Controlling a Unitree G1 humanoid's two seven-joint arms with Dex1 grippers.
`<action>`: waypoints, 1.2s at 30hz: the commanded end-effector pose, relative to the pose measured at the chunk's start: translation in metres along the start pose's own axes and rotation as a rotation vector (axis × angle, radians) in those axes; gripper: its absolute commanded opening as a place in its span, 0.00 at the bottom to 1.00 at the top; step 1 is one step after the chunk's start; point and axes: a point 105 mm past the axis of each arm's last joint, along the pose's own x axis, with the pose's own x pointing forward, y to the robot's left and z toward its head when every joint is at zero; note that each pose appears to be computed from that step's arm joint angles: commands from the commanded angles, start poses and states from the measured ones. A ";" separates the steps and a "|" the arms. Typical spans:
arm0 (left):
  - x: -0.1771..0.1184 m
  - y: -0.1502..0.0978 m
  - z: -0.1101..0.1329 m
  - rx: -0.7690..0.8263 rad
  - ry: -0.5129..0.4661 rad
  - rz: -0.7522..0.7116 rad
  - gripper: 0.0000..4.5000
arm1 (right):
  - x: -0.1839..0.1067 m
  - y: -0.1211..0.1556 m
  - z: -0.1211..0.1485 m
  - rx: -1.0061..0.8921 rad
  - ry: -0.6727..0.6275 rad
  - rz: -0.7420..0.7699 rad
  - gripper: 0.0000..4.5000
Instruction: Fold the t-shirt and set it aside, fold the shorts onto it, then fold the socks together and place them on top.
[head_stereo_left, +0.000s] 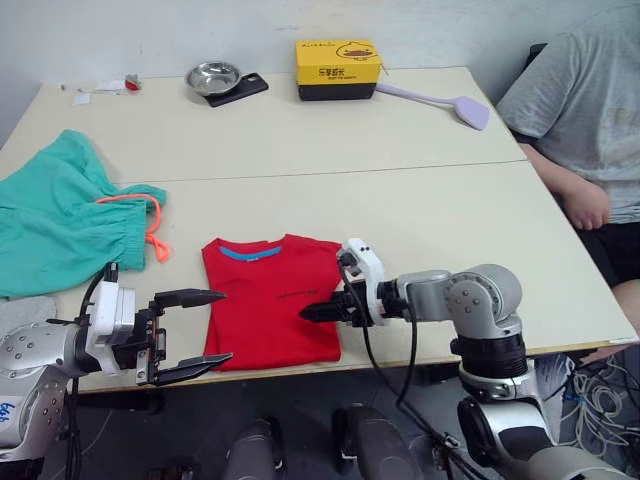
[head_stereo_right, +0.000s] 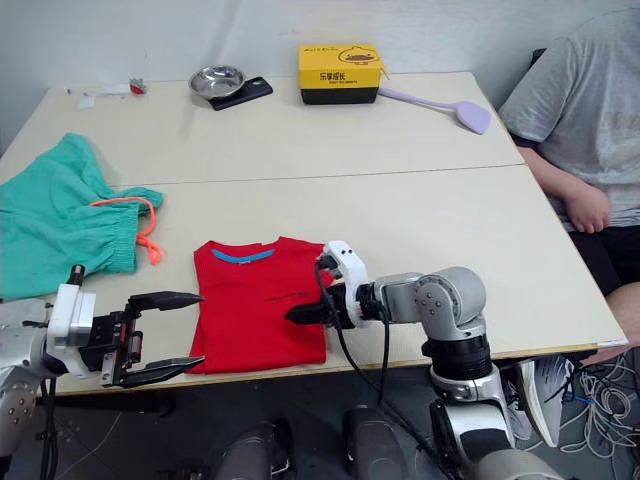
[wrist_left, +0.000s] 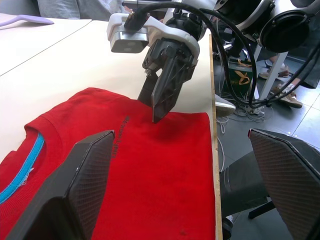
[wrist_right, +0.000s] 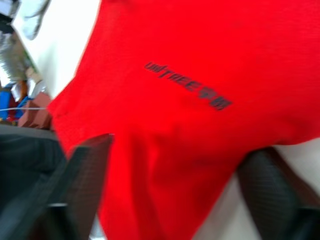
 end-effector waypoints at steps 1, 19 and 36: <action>-0.005 0.005 0.004 0.028 -0.016 0.031 1.00 | 0.005 -0.012 -0.011 0.046 0.037 -0.056 0.45; 0.022 0.015 -0.002 0.014 -0.086 -0.025 1.00 | -0.153 -0.103 -0.014 0.117 -0.169 -0.483 0.01; 0.031 0.023 -0.007 0.016 -0.100 -0.064 1.00 | -0.273 -0.189 -0.042 -0.029 -0.148 -0.799 0.01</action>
